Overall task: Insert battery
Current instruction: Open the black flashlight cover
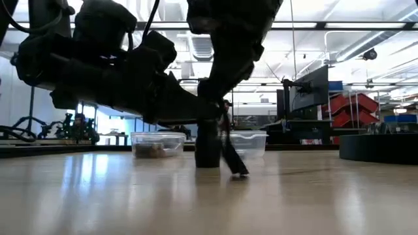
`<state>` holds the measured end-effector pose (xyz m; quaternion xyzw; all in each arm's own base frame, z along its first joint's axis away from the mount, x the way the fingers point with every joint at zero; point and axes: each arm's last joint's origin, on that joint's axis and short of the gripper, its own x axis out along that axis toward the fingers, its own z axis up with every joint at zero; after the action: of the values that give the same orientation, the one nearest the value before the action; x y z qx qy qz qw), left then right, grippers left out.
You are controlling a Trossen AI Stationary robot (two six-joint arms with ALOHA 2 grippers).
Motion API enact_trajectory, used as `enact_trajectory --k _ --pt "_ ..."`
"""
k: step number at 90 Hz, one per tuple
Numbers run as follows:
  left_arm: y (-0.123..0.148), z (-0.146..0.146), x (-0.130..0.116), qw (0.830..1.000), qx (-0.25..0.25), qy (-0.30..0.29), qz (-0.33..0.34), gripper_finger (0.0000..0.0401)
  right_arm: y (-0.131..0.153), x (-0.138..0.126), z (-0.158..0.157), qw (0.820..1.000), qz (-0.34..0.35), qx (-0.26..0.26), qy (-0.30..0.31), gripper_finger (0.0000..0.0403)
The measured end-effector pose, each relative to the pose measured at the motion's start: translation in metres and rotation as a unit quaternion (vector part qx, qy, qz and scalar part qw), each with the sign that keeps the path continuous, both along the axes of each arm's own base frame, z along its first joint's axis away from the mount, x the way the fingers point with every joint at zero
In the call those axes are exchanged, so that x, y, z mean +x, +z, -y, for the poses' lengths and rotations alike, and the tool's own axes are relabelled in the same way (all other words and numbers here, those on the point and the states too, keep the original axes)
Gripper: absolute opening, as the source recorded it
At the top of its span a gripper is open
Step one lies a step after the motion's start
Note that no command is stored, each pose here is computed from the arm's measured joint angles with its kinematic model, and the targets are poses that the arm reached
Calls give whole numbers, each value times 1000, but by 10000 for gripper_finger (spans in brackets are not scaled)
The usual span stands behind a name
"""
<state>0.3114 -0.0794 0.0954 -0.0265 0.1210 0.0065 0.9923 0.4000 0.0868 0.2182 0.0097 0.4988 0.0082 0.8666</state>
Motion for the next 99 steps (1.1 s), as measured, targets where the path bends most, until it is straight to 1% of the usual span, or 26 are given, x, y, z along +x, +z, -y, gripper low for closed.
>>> enact_trajectory --k 6,13,37,50,62,84,99 --pt "0 0 0 1000 0 -1 0 93 0 0 0 1000 0 -9 20 91" --pt "0 0 0 1000 -1 -2 0 93 0 0 0 1000 0 -5 12 95" --pt "0 0 0 1000 -3 0 -1 93 7 3 0 995 5 56 -80 151" --pt "0 0 0 1000 -4 1 -1 93 10 4 0 987 9 87 -133 166" --pt "0 0 0 1000 -5 2 0 93 9 3 1 982 1 100 -161 156" --pt "0 0 0 1000 -8 5 0 93 6 4 1 983 -4 90 -159 100" --pt "0 0 0 1000 -6 5 0 93 5 4 1 987 -1 70 -143 98"
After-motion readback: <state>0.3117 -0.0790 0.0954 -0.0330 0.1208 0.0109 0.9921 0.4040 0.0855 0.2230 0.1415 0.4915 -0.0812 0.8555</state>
